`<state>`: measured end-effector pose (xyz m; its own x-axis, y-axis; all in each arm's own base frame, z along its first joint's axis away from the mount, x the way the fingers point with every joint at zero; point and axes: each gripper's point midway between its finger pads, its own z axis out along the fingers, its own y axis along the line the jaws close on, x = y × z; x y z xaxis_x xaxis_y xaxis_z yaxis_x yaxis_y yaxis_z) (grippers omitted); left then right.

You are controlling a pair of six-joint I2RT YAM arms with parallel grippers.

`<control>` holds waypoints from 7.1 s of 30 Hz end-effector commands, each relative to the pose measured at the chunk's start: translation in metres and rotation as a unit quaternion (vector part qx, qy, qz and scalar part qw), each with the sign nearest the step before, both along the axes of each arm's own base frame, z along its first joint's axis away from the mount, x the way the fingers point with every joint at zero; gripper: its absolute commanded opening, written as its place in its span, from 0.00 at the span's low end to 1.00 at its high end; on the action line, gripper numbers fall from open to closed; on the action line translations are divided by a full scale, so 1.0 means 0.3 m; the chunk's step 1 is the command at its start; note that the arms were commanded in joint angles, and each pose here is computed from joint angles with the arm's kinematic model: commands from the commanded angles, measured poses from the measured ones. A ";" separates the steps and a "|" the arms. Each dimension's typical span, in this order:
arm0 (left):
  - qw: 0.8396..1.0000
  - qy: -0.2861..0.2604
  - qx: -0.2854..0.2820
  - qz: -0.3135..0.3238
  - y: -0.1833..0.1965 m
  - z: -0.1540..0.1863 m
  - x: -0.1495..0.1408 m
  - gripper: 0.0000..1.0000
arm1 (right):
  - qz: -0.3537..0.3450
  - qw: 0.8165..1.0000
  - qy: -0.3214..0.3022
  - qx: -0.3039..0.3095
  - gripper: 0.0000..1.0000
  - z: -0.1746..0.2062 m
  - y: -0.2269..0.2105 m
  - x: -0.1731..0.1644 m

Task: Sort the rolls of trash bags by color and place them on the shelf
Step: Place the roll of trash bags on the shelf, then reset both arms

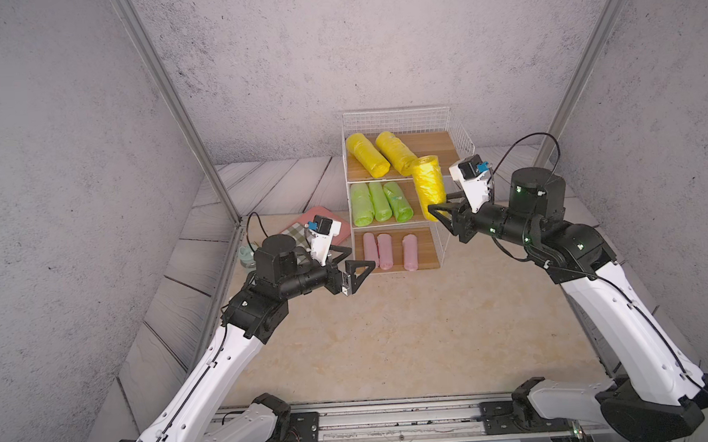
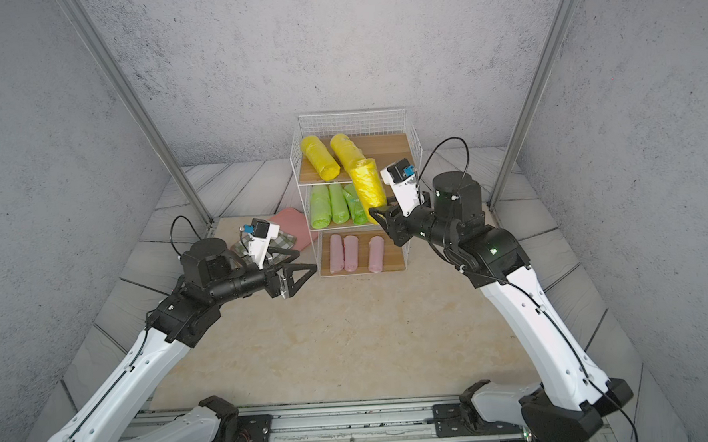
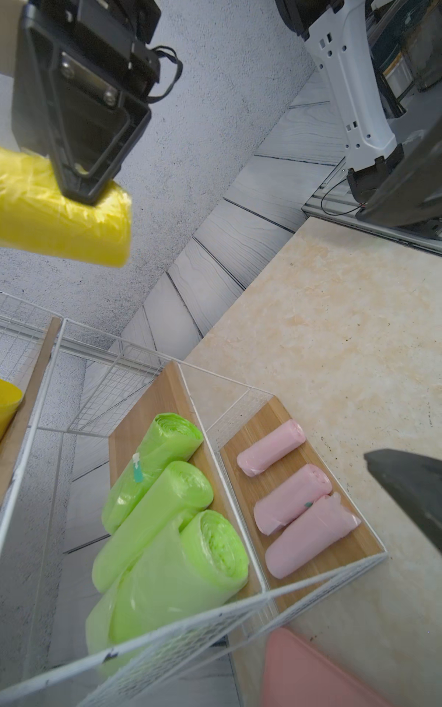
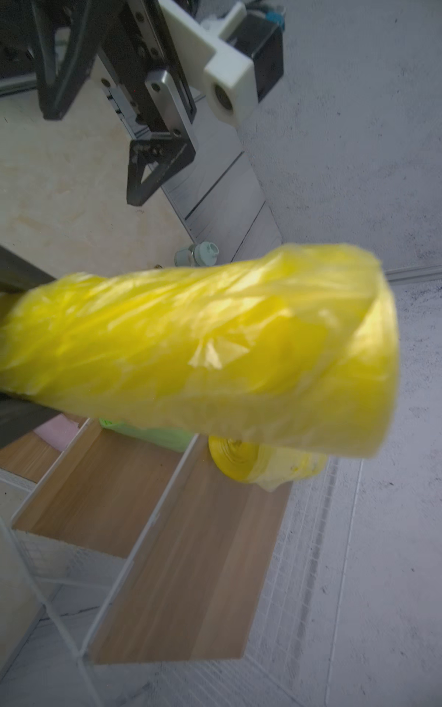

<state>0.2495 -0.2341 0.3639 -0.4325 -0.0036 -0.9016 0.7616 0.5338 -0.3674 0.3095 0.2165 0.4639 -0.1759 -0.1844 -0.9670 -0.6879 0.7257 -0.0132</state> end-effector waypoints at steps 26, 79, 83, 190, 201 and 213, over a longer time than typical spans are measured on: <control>0.997 0.028 0.065 0.022 0.052 -0.104 0.043 0.97 | -0.115 0.992 0.027 0.037 0.03 0.058 -0.068 0.454; 0.996 0.055 0.065 0.020 0.048 -0.154 0.073 0.97 | -0.081 0.987 0.112 0.081 0.52 -0.015 0.007 0.480; 0.996 0.056 0.071 0.024 0.055 -0.158 0.074 0.97 | -0.069 0.985 0.120 0.100 0.52 -0.022 0.032 0.498; 0.814 -0.033 0.206 0.543 0.917 -0.878 0.500 0.97 | -0.407 0.909 0.081 -0.036 0.99 -1.260 -0.763 0.307; 0.815 -0.013 0.219 0.535 0.915 -0.887 0.499 0.97 | -0.407 0.909 0.081 -0.037 0.99 -1.258 -0.763 0.309; 0.819 -0.011 0.226 0.527 0.905 -0.894 0.507 0.97 | -0.406 0.910 0.080 -0.037 0.99 -1.256 -0.762 0.309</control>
